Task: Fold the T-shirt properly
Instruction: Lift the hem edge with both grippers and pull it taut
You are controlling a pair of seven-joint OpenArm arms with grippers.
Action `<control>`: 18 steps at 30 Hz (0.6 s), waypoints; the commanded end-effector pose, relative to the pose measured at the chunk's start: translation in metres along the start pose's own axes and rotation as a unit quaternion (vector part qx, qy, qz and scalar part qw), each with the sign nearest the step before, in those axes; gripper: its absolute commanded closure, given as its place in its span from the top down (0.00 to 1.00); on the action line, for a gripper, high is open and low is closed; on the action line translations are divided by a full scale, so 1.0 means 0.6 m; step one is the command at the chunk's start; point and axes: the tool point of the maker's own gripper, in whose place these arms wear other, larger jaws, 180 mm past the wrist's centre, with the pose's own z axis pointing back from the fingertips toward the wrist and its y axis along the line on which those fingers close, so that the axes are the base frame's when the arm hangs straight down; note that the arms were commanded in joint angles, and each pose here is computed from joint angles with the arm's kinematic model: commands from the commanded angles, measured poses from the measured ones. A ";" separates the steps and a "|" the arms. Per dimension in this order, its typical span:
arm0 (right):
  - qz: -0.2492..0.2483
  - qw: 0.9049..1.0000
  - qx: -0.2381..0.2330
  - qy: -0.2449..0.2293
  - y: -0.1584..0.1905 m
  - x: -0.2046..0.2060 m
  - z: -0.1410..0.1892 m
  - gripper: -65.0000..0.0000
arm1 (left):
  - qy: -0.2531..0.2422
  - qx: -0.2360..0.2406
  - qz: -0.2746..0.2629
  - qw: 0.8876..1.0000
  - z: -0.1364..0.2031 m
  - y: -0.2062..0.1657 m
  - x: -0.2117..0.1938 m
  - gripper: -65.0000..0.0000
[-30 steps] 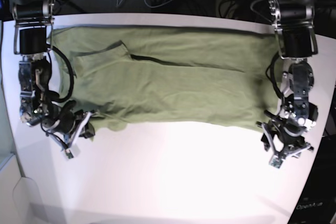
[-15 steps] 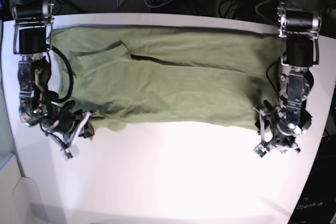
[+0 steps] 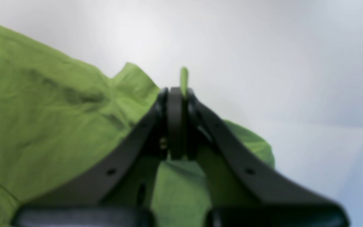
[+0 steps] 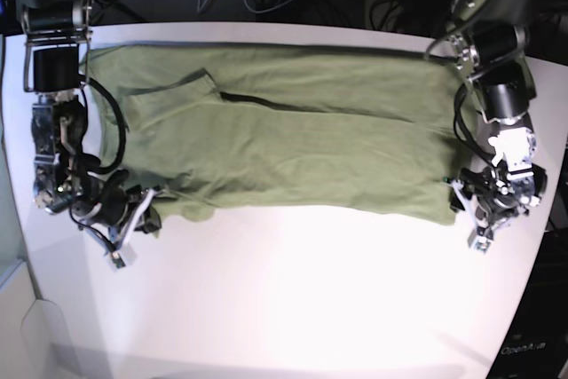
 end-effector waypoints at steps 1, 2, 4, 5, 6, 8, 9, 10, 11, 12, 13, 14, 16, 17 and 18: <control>0.010 0.999 -0.006 -0.031 -0.012 0.039 0.013 0.02 | -0.033 0.016 0.015 0.999 0.011 0.031 0.036 0.48; 0.010 0.999 -0.005 -0.030 -0.012 0.038 0.012 0.02 | -0.030 0.012 0.027 0.999 0.008 0.030 0.028 0.48; 0.009 1.000 -0.005 -0.029 -0.012 0.037 0.012 0.02 | -0.038 0.001 0.043 0.998 0.003 0.014 0.033 0.48; 0.009 1.000 -0.005 -0.029 -0.012 0.037 0.012 0.02 | -0.044 -0.003 0.049 0.998 0.003 0.012 0.036 0.48; 0.010 0.999 -0.005 -0.030 -0.012 0.038 0.012 0.02 | -0.049 -0.006 0.056 0.997 0.003 0.011 0.039 0.48; 0.010 0.999 -0.005 -0.030 -0.012 0.038 0.013 0.02 | -0.060 -0.014 0.070 0.996 0.004 0.007 0.045 0.48; 0.010 0.999 -0.005 -0.030 -0.012 0.038 0.013 0.02 | -0.066 -0.017 0.076 0.995 0.005 0.006 0.050 0.48; 0.010 0.999 -0.005 -0.030 -0.012 0.038 0.013 0.02 | -0.071 -0.020 0.082 0.994 0.006 0.004 0.053 0.48; 0.010 0.999 -0.005 -0.030 -0.012 0.038 0.013 0.02 | -0.076 -0.023 0.087 0.993 0.006 0.003 0.056 0.48; 0.010 0.999 -0.005 -0.030 -0.012 0.038 0.013 0.02 | -0.081 -0.026 0.092 0.992 0.007 0.002 0.059 0.48; 0.010 1.000 -0.005 -0.029 -0.012 0.038 0.012 0.02 | -0.085 -0.028 0.096 0.991 0.008 0.002 0.062 0.48; 0.010 1.000 -0.005 -0.029 -0.012 0.038 0.012 0.02 | -0.090 -0.030 0.101 0.990 0.008 0.001 0.065 0.48; 0.010 1.000 -0.005 -0.029 -0.011 0.037 0.012 0.02 | -0.096 -0.036 0.110 0.989 0.008 -0.002 0.067 0.48; 0.010 1.000 -0.005 -0.029 -0.011 0.037 0.012 0.02 | -0.098 -0.039 0.114 0.988 0.007 -0.004 0.068 0.48; 0.010 1.000 -0.005 -0.029 -0.011 0.037 0.012 0.02 | -0.101 -0.041 0.117 0.987 0.008 -0.004 0.070 0.48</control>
